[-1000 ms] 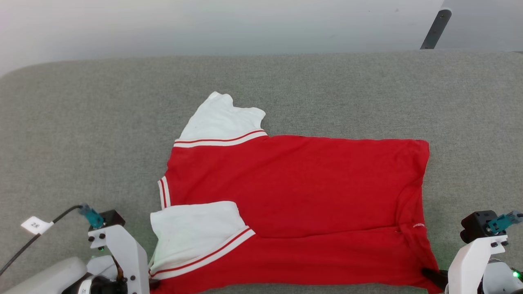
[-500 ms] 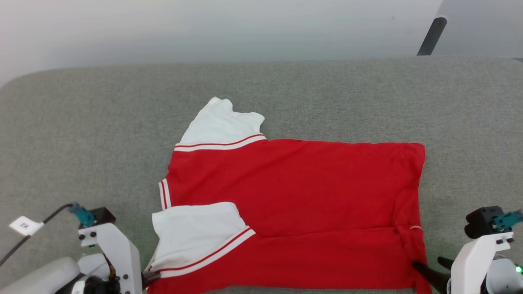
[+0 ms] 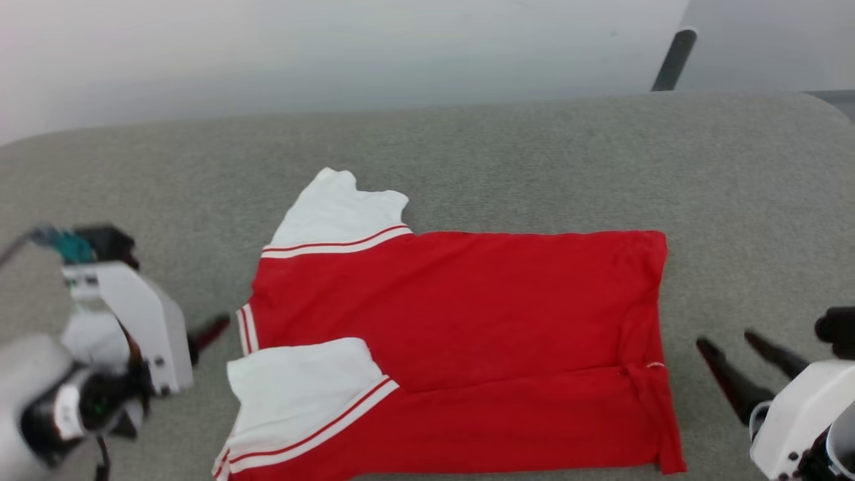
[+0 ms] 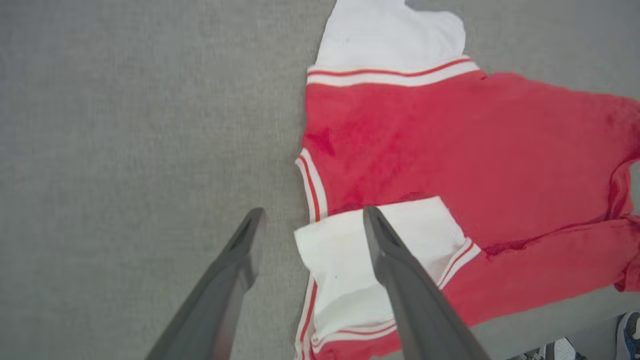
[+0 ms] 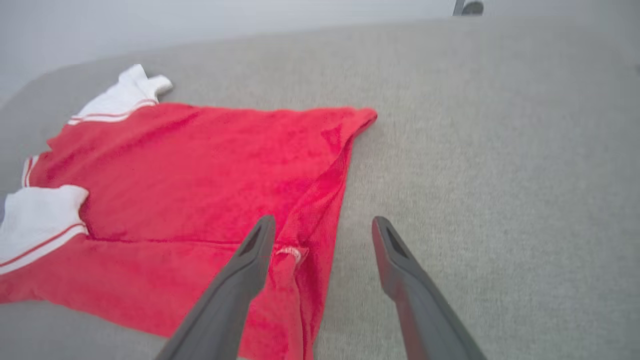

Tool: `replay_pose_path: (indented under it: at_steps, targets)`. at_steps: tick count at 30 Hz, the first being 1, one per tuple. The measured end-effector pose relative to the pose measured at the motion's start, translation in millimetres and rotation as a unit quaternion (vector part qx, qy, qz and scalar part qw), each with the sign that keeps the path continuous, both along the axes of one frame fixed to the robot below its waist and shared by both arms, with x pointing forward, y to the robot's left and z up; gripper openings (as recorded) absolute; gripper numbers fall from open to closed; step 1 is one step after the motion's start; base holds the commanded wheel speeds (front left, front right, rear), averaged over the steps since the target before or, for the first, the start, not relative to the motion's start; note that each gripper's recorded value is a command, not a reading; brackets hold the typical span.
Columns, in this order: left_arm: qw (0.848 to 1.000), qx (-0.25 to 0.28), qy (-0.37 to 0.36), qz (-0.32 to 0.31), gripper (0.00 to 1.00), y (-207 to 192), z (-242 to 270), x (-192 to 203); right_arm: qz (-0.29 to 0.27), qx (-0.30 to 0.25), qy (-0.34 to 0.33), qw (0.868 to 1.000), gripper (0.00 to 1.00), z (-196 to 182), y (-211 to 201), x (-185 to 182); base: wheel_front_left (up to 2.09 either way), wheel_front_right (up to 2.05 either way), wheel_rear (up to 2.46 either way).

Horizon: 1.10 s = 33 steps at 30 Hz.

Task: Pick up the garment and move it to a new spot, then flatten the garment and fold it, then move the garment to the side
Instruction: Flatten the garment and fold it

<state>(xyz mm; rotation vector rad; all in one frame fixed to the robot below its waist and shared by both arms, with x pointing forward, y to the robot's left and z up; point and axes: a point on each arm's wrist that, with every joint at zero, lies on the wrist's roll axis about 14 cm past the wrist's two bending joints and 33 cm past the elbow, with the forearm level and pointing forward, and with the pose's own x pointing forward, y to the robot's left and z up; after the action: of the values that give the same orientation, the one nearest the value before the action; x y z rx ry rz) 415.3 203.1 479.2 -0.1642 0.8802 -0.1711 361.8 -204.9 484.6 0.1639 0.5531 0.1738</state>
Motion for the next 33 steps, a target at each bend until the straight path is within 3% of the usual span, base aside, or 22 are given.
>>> replay_pose_path:
  at_steps: [5,11,19,26,33]
  targets:
    - [0.996,0.008,-0.084,-0.025,1.0,-7,33,42,-0.024,-0.018,-0.143,0.989,1.0,49,-8,19,0.0,0.0,0.0]
    - [0.986,0.001,-0.158,-0.057,1.0,-30,63,88,-0.036,-0.07,-0.3,0.951,1.0,103,-18,28,0.0,0.0,0.0]
    - [0.983,0.004,-0.163,-0.086,1.0,-53,60,138,-0.043,-0.106,-0.395,0.912,1.0,127,-25,32,0.0,0.0,0.0]
    - [0.99,0.019,-0.101,-0.101,1.0,-63,24,172,-0.057,-0.104,-0.395,0.911,1.0,114,-29,41,0.0,0.0,0.0]
    - [0.992,0.042,-0.023,-0.118,1.0,-74,-25,193,-0.076,-0.109,-0.366,0.921,1.0,87,-40,49,0.0,0.0,0.0]
